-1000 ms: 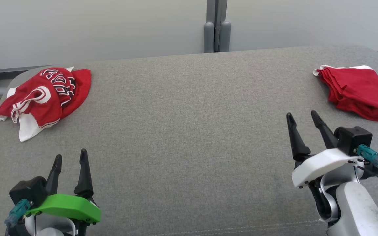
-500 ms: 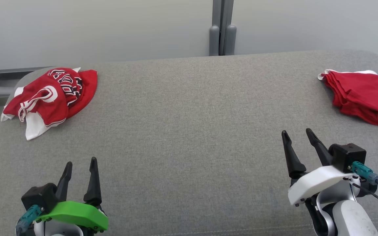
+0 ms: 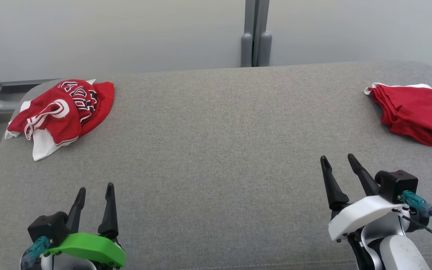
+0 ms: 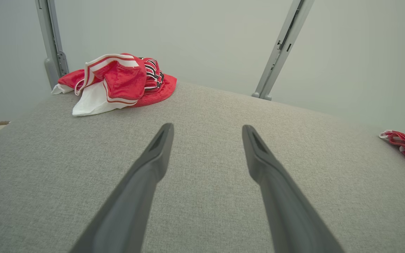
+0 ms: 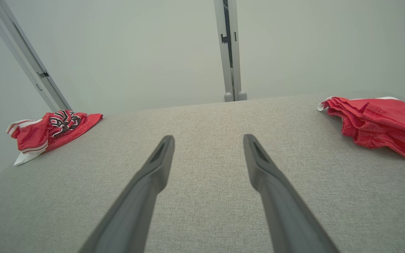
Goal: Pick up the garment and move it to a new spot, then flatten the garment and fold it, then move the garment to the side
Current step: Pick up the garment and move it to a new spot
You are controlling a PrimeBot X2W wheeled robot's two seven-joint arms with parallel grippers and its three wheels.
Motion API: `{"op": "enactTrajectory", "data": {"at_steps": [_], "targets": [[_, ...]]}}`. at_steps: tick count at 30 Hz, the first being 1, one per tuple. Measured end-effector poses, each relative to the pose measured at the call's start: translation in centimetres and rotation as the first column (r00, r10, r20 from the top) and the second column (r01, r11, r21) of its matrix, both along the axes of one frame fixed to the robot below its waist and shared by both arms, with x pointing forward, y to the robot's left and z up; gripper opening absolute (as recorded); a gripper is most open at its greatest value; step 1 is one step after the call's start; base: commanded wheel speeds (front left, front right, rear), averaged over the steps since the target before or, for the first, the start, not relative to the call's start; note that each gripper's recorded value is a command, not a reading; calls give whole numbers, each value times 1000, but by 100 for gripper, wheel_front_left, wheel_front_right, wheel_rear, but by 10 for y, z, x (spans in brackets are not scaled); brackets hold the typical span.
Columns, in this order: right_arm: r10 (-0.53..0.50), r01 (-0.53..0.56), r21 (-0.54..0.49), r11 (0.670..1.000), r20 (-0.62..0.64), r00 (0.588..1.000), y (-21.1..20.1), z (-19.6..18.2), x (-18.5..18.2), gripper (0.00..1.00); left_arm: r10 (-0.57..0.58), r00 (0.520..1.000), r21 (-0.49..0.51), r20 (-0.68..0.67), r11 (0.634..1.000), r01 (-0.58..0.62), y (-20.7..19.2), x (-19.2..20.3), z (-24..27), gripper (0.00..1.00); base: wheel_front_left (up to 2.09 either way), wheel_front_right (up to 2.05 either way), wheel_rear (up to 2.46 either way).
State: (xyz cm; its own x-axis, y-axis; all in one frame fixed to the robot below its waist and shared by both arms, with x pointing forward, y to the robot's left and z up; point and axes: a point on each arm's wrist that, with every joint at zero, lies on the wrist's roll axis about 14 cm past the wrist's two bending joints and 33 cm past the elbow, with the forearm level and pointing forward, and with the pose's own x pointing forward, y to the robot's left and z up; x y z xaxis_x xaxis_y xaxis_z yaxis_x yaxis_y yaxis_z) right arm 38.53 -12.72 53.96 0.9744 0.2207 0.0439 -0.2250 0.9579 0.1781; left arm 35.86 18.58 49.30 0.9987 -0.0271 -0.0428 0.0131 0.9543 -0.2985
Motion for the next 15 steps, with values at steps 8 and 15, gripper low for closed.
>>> {"op": "enactTrajectory", "data": {"at_steps": [8, 15], "targets": [[41, -41, 6, 999, 3, 999, 14, 1, 4, 100, 24, 1000, 6, 6, 1000, -24, 9, -6, 1, 100, 0, 0, 0], [118, -118, 13, 993, 14, 993, 42, 4, 10, 100, 97, 995, 20, 34, 995, -98, 35, -17, 11, 100, 0, 0, 0]]}}
